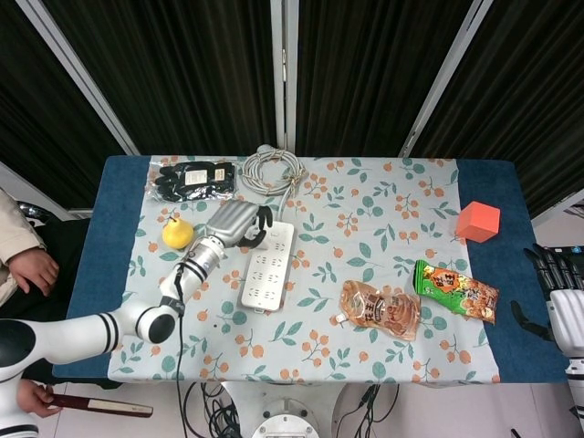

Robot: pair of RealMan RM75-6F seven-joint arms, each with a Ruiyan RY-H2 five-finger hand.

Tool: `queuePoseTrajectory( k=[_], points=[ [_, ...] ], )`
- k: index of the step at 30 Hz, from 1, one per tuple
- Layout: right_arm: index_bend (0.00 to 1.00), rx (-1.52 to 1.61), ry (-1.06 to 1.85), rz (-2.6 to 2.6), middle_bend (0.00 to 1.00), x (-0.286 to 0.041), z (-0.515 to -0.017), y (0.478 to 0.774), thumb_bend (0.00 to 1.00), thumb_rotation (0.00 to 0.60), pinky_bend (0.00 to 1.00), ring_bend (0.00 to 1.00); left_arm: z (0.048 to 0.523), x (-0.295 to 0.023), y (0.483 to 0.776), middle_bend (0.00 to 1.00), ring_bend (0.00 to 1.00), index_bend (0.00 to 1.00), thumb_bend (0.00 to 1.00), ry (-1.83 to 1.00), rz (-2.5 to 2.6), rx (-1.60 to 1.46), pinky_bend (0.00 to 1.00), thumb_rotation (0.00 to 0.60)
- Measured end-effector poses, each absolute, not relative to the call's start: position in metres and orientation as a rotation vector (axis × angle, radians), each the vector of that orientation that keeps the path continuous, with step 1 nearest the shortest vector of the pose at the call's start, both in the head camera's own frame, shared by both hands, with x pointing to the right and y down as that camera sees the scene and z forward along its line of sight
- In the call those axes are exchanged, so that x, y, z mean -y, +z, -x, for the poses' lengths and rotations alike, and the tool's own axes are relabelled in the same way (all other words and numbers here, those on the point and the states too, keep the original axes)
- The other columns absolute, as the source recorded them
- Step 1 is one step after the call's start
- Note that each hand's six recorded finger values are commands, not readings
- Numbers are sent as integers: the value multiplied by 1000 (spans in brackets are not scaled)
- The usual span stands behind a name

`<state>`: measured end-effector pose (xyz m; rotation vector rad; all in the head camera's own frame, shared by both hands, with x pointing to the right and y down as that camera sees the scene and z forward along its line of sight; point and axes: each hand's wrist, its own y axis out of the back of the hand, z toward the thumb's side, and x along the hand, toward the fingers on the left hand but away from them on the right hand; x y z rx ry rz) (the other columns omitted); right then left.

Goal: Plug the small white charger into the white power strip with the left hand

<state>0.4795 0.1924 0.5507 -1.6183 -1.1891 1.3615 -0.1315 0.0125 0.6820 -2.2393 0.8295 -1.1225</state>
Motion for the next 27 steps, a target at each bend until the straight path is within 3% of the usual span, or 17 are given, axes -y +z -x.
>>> queuePoseTrajectory(
  k=[4, 13, 20, 27],
  points=[
    [0, 1186, 1359, 1613, 0, -192, -479, 549, 305, 600, 0, 0, 132, -9, 682, 836, 741, 767, 564, -1032, 2474, -1140, 723, 600],
    [0, 1185, 1367, 1611, 0, -192, -479, 549, 304, 600, 0, 0, 127, -12, 703, 949, 844, 851, 645, -793, 2930, -1746, 823, 600],
    [0, 1183, 1371, 1609, 0, -191, -480, 549, 304, 600, 0, 0, 118, -18, 719, 986, 886, 884, 671, -641, 3085, -2040, 871, 600],
    [0, 1185, 1376, 1606, 0, -192, -480, 549, 305, 600, 0, 0, 113, -23, 726, 988, 888, 886, 673, -564, 3159, -2144, 873, 600]
  ],
)
